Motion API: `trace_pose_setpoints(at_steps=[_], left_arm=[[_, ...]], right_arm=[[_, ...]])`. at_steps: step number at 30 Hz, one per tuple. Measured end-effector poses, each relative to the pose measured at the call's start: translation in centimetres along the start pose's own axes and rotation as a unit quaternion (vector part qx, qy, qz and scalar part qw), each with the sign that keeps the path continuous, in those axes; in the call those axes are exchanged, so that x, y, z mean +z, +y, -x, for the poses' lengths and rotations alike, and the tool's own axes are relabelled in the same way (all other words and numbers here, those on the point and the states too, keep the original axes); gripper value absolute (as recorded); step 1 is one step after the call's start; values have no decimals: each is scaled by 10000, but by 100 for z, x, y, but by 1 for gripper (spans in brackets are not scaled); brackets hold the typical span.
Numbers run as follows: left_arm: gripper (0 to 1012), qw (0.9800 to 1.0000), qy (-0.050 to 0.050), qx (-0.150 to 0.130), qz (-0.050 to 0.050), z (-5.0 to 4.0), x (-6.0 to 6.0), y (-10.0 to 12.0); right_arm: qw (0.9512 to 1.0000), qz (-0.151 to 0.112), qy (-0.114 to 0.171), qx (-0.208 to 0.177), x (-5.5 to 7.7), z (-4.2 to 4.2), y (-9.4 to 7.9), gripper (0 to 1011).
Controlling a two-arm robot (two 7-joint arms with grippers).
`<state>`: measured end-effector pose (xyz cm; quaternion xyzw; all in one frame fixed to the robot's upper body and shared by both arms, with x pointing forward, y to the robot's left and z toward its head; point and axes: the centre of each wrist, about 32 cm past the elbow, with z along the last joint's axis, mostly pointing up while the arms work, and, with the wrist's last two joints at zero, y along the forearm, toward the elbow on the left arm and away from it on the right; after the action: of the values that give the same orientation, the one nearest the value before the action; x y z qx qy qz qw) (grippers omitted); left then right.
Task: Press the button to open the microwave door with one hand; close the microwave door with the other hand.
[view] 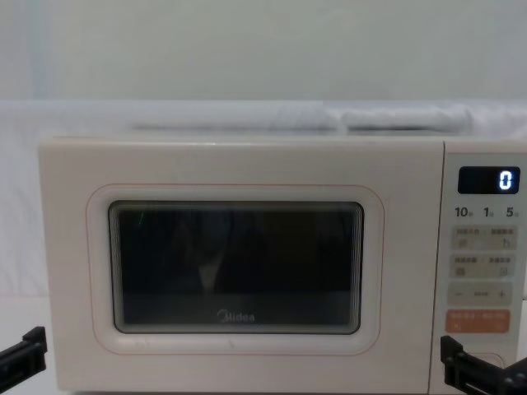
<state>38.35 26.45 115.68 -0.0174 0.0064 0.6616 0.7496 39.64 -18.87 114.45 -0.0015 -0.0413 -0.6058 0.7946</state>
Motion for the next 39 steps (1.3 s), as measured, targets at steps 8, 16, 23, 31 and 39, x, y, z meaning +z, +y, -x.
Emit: trace_pose_setpoints(at_steps=[8,16,23,31,39], left_arm=[[1001,10000,0,0,0,0,0,0],[1001,10000,0,0,0,0,0,0],[1001,10000,0,0,0,0,0,0],[1001,10000,0,0,0,0,0,0],[1001,10000,0,0,0,0,0,0]], right_arm=[[10000,0,0,0,0,0,0,1002],[10000,0,0,0,0,0,0,1002],[10000,0,0,0,0,0,0,1002],[10000,0,0,0,0,0,0,1002],[10000,0,0,0,0,0,0,918]])
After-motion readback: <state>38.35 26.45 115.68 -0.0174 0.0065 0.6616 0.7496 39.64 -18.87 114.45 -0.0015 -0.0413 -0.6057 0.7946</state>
